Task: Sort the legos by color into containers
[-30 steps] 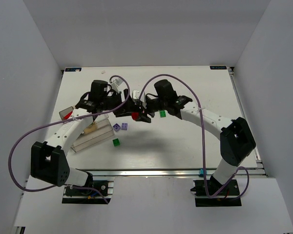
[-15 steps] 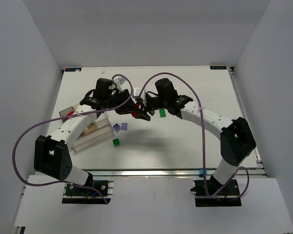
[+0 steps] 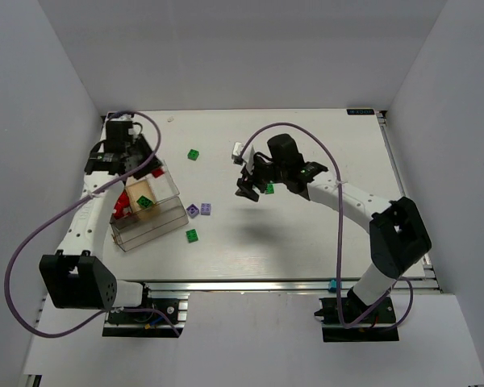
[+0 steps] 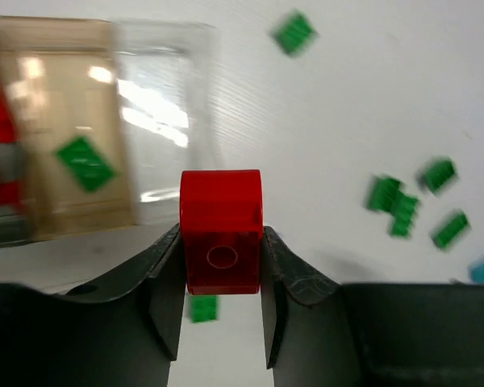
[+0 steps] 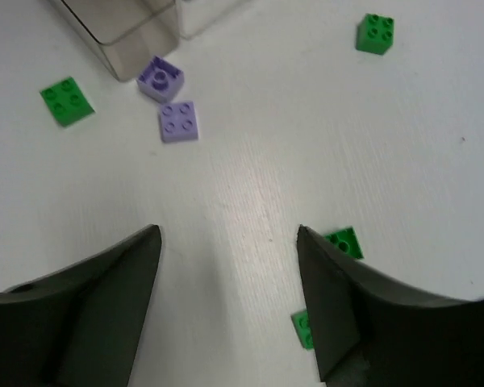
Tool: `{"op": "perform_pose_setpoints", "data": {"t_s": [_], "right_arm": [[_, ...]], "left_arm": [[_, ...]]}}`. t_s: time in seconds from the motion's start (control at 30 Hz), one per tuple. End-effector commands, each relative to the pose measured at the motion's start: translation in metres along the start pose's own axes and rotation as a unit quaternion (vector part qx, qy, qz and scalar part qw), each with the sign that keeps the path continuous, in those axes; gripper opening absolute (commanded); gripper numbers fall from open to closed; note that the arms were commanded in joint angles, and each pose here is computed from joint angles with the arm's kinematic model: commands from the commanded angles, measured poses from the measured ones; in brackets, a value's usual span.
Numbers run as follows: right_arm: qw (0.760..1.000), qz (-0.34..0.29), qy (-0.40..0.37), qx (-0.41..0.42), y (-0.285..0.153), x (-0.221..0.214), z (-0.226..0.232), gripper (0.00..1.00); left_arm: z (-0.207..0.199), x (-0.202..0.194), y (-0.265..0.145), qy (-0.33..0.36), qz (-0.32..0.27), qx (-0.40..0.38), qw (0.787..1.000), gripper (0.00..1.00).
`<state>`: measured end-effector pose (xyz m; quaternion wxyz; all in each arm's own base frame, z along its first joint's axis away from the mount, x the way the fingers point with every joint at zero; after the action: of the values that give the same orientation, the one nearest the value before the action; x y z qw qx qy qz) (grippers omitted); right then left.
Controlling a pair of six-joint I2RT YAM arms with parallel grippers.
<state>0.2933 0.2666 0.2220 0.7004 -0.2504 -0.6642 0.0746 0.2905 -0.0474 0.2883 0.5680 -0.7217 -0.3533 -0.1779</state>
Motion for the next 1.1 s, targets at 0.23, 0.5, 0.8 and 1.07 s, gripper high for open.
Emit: {"op": "perform_pose_setpoints", "data": {"t_s": [0.23,0.5,0.8,1.07], "right_arm": [[0.991,0.014,0.073,-0.115,-0.04,-0.017,-0.029,0.0],[0.988,0.009,0.09,-0.123,-0.058,-0.025,-0.047,0.1],[0.989,0.017,0.095,-0.116,-0.069,-0.031,-0.056,0.57],[0.989,0.018,0.104,-0.107,-0.075,-0.033,-0.057,0.67]], "left_arm": [[0.102,-0.01,-0.017,-0.016,0.01,0.272,0.962,0.0],[0.14,-0.026,0.005,-0.027,0.031,0.342,0.939,0.0],[0.156,-0.022,0.034,-0.032,0.051,0.333,0.941,0.47],[0.155,-0.013,0.037,-0.029,0.047,0.321,0.945,0.73]]}}
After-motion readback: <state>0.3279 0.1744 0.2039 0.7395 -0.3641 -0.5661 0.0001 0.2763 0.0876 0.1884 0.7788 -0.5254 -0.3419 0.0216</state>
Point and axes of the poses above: each gripper's point midway between its finger pads, its own y axis out along the fingers, its own z axis along the line the jaws close on, x = y × z, the point moved 10 cm from there along -y, back along the fingers, and after that the axes turned 10 degrees about y, right-handed, at the moved point
